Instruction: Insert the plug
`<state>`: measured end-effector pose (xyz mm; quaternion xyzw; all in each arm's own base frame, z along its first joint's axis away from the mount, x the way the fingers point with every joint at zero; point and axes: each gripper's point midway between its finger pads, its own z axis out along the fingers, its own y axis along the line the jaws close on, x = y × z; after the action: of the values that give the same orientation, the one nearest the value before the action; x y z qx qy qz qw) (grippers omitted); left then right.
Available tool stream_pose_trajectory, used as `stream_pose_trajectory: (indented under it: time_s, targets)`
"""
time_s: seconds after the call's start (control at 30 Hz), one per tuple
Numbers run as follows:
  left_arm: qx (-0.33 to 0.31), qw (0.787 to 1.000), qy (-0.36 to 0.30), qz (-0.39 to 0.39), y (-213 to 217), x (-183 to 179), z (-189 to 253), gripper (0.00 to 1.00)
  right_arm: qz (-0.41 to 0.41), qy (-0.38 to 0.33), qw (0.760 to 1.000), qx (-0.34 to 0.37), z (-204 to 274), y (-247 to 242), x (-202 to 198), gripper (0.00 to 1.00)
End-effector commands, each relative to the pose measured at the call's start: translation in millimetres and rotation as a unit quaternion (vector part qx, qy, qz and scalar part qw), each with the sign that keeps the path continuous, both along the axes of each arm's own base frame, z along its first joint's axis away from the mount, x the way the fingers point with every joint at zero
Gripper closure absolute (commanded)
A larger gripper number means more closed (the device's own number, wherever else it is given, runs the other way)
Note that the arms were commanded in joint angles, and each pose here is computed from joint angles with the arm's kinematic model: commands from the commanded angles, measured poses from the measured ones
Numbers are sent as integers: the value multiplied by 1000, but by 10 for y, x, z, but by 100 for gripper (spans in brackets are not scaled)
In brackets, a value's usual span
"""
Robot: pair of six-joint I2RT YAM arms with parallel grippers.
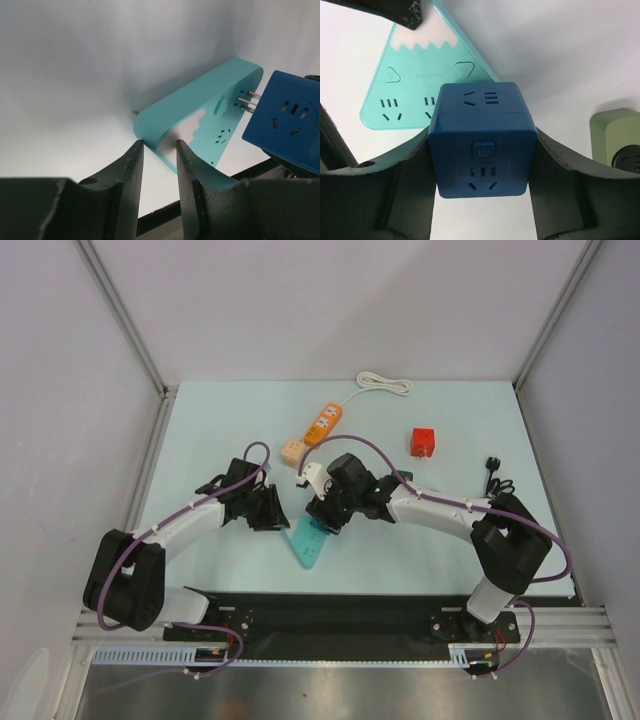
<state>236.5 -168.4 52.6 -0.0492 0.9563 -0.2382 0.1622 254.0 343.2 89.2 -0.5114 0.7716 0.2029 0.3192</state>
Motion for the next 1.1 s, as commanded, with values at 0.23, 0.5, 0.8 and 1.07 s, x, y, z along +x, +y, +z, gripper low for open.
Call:
stream_pose_trajectory:
  time_s: [0.23,0.5,0.8,1.07]
  targets:
    - [6,1000,-9,4,35,42,28,64,8,4,1000,-9,8,-39,-77,100]
    - [-1,1000,-11,3,5,61,57,64,18,2,999,-34,-117,50,-64,100]
    - [-4,1000,-2,1,-4,25,2,65,1,-3,999,-54,-393,151,-164,100]
    - [-3,1000,2,1,-1,11,-22,65,-22,12,999,-25,-582,76,-304,100]
